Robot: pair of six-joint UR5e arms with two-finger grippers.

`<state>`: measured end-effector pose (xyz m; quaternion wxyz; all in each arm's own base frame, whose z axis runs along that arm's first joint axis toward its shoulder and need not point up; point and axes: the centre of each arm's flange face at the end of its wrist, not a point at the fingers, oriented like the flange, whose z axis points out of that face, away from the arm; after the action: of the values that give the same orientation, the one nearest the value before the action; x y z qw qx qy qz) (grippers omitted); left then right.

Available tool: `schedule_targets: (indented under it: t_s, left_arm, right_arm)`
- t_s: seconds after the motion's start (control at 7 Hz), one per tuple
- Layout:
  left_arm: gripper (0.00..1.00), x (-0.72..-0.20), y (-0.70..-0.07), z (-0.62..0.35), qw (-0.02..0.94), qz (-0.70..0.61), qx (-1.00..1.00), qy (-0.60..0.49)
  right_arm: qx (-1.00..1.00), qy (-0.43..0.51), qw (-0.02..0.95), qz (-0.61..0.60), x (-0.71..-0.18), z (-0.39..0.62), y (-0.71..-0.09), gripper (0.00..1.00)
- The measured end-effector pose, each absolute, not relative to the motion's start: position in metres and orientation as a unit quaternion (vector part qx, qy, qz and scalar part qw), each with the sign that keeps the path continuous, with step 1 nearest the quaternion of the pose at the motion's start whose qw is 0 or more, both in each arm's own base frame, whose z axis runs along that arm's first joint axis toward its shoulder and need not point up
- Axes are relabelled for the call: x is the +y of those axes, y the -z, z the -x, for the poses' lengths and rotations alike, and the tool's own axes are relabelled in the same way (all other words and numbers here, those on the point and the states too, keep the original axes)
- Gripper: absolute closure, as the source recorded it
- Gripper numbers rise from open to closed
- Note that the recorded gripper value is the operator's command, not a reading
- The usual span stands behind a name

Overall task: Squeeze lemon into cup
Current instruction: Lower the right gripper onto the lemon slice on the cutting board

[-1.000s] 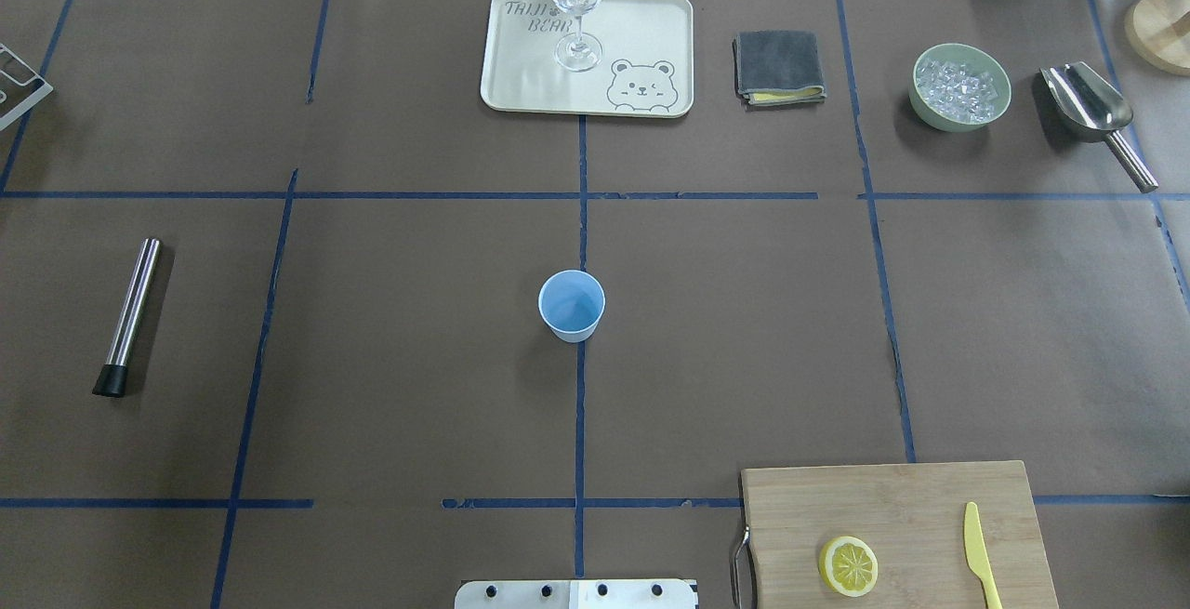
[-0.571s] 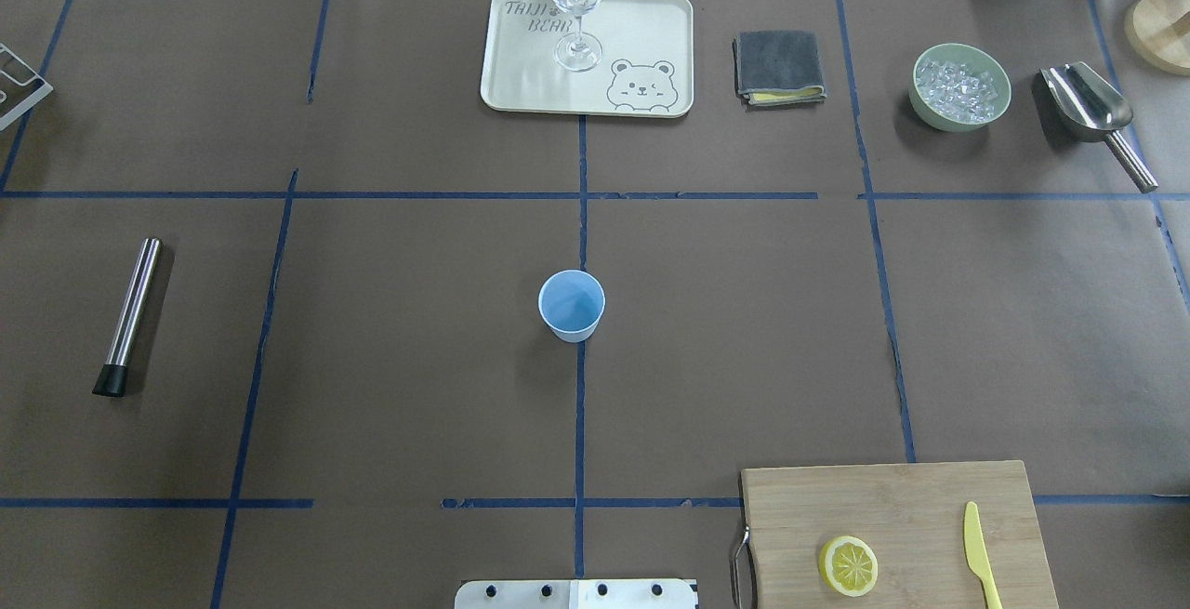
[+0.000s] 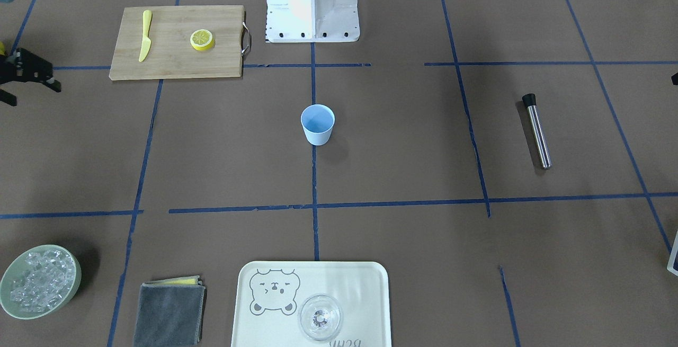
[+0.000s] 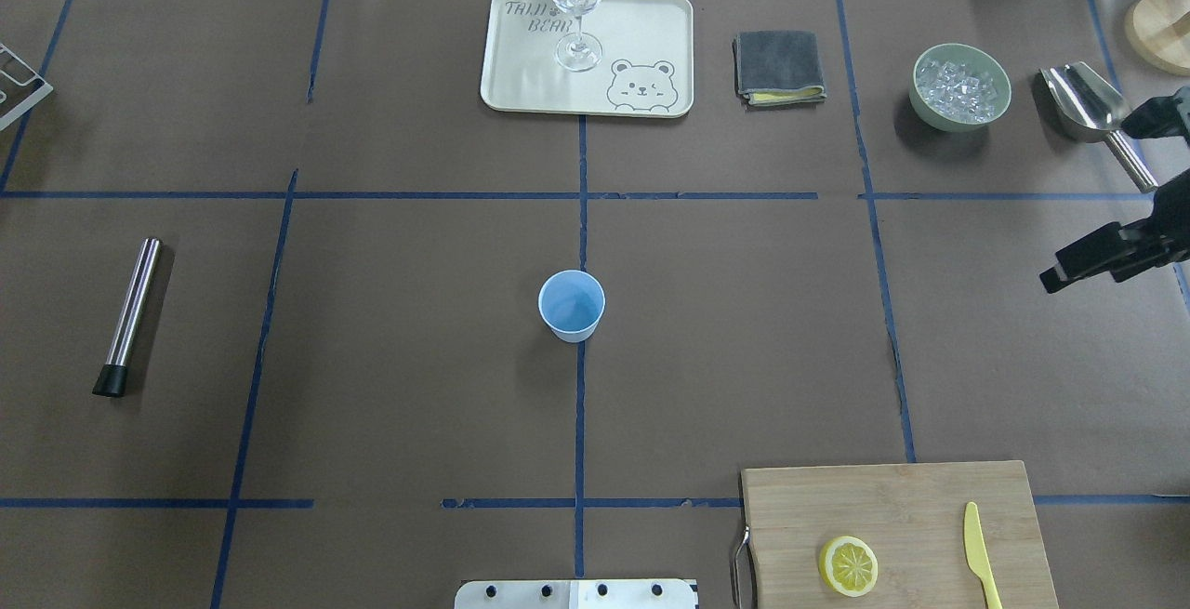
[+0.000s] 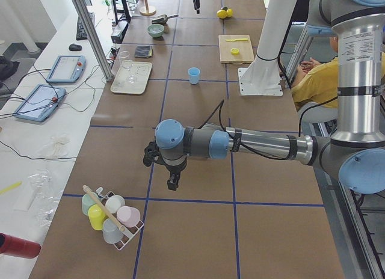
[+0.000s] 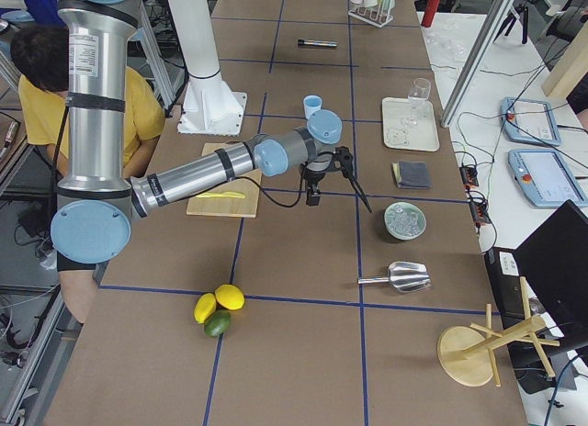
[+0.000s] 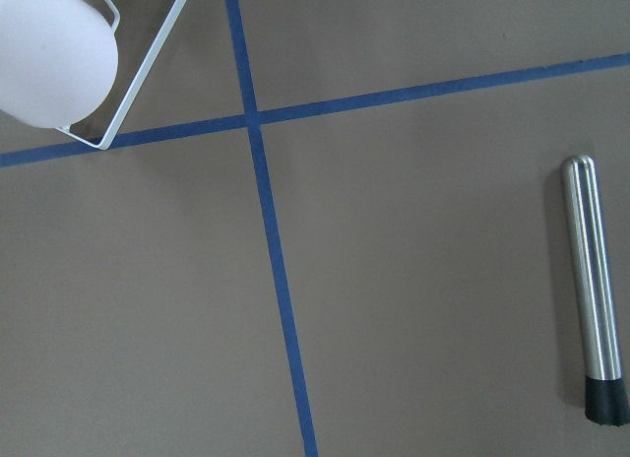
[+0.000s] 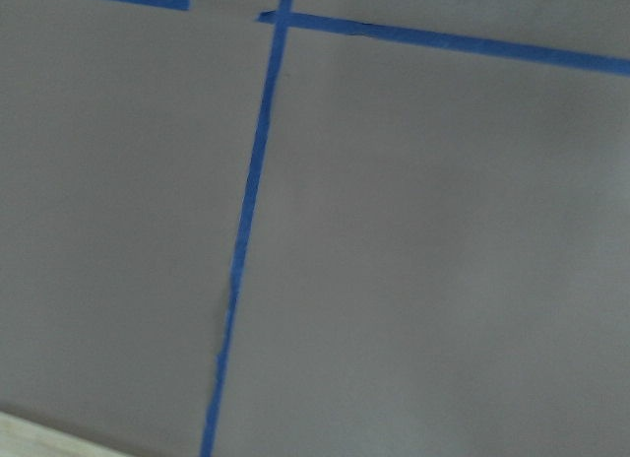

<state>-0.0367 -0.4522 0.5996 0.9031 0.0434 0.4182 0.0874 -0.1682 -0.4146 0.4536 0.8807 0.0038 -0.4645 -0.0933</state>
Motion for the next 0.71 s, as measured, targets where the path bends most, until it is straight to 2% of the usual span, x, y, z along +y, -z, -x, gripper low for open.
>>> schedule_targets:
  t_s: [0.29, 0.71]
  left_arm:
    - [0.00, -0.452, -0.600, 0.037, 0.903, -0.043, 0.418, -0.087]
    - [0.00, -0.452, -0.599, 0.037, 0.903, -0.042, 0.419, -0.084]
  right_arm:
    - [-0.507, 0.042, 0.861, 0.006, -0.345, 0.254, -0.420, 0.00]
    - [-0.490, -0.007, 0.871, 0.024, -0.211, 0.348, -0.384, 0.00]
